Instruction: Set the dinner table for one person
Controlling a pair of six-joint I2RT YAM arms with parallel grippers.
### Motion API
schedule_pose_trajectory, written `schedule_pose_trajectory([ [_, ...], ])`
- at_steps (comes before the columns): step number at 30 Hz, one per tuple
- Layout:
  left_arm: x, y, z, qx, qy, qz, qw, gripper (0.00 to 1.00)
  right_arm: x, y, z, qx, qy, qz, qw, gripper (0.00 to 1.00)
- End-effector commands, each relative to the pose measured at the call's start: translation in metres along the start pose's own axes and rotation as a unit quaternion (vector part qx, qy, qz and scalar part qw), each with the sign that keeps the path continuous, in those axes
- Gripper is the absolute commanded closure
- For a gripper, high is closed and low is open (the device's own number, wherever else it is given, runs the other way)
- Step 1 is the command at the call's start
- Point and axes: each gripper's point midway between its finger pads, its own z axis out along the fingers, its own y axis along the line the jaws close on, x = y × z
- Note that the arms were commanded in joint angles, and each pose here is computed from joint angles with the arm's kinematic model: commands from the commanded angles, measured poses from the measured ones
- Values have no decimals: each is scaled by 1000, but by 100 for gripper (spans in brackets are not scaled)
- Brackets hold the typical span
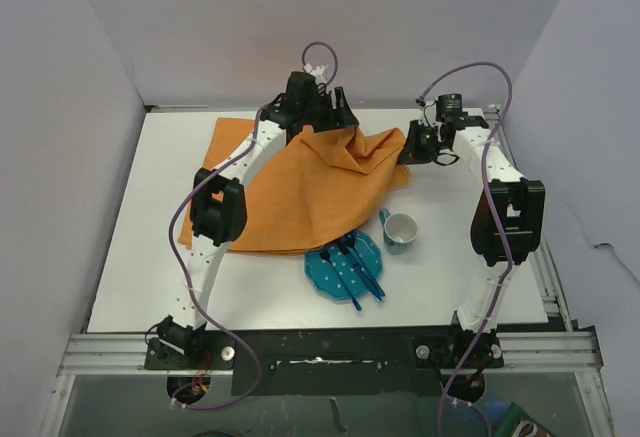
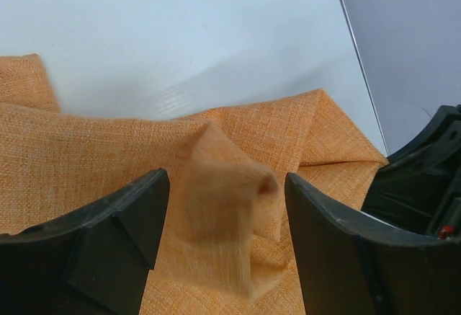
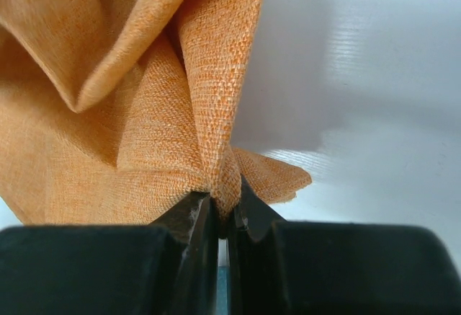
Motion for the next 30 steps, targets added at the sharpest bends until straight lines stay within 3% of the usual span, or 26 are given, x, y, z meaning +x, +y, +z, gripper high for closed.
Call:
schedule_pose_trajectory([
  [1, -76, -69, -60, 58, -108, 77, 989, 35, -24, 23, -27, -21, -55, -23, 998, 100],
  [8, -94, -42, -108, -66, -153, 116, 979, 34, -14, 9, -20, 0, -41, -13, 999, 100],
  [16, -75, -3, -178, -166, -183, 117, 962, 32, -10, -30, -26, 57, -39, 12, 998, 100],
  [19, -67, 20, -206, -239, -192, 100, 947, 32, -7, -43, -27, 82, -31, 16, 996, 99],
  [21, -60, 38, -224, -294, -191, 83, 933, 32, -7, -45, -26, 85, -31, 16, 996, 77],
  [24, -49, 64, -241, -347, -176, 58, 920, 32, -14, -42, -32, 85, -41, 11, 996, 55],
  [27, -39, 80, -246, -372, -163, 50, 912, 31, -31, -40, -53, 111, -66, 0, 992, 42],
  [30, -33, 86, -246, -378, -156, 45, 911, 31, -47, -28, -74, 108, -87, -9, 990, 39],
])
